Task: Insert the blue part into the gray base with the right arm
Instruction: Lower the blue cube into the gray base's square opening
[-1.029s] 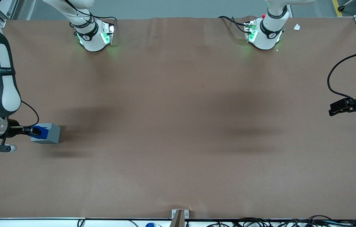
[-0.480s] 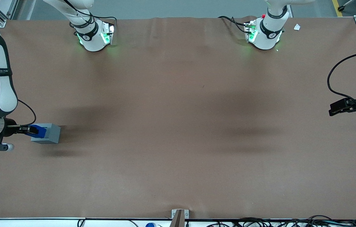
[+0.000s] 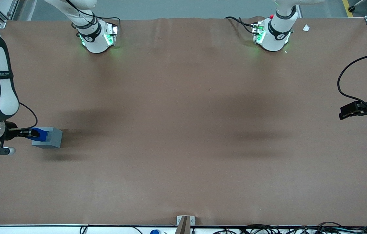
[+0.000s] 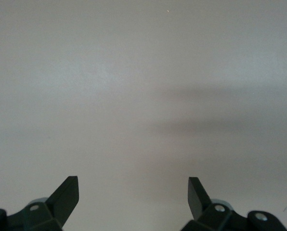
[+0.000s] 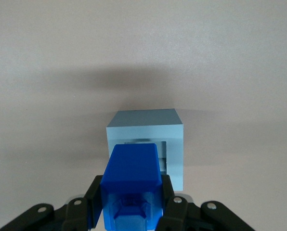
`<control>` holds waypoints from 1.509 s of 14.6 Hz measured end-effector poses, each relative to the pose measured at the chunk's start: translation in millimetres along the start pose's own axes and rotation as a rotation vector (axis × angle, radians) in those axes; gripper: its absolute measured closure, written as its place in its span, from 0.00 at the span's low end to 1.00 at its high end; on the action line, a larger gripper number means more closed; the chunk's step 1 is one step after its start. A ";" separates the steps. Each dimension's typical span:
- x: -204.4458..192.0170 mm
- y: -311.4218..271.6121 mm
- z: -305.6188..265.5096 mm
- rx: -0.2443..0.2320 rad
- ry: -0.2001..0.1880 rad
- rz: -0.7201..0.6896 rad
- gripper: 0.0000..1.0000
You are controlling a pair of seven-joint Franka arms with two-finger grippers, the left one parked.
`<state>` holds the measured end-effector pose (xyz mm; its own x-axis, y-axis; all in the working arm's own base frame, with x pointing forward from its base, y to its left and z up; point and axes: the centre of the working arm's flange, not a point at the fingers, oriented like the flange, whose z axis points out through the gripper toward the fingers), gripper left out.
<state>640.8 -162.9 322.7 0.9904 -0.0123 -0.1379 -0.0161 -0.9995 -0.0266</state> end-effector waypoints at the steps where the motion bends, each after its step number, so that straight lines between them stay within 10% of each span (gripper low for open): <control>1: -0.2 0.2 0.4 0.000 -0.001 0.000 0.49; 22: -3.5 1.8 17.0 -0.024 0.003 -0.011 0.49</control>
<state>634.9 -164.1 306.3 0.9908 -0.0016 -0.1351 -0.0022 -1.0000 -0.0043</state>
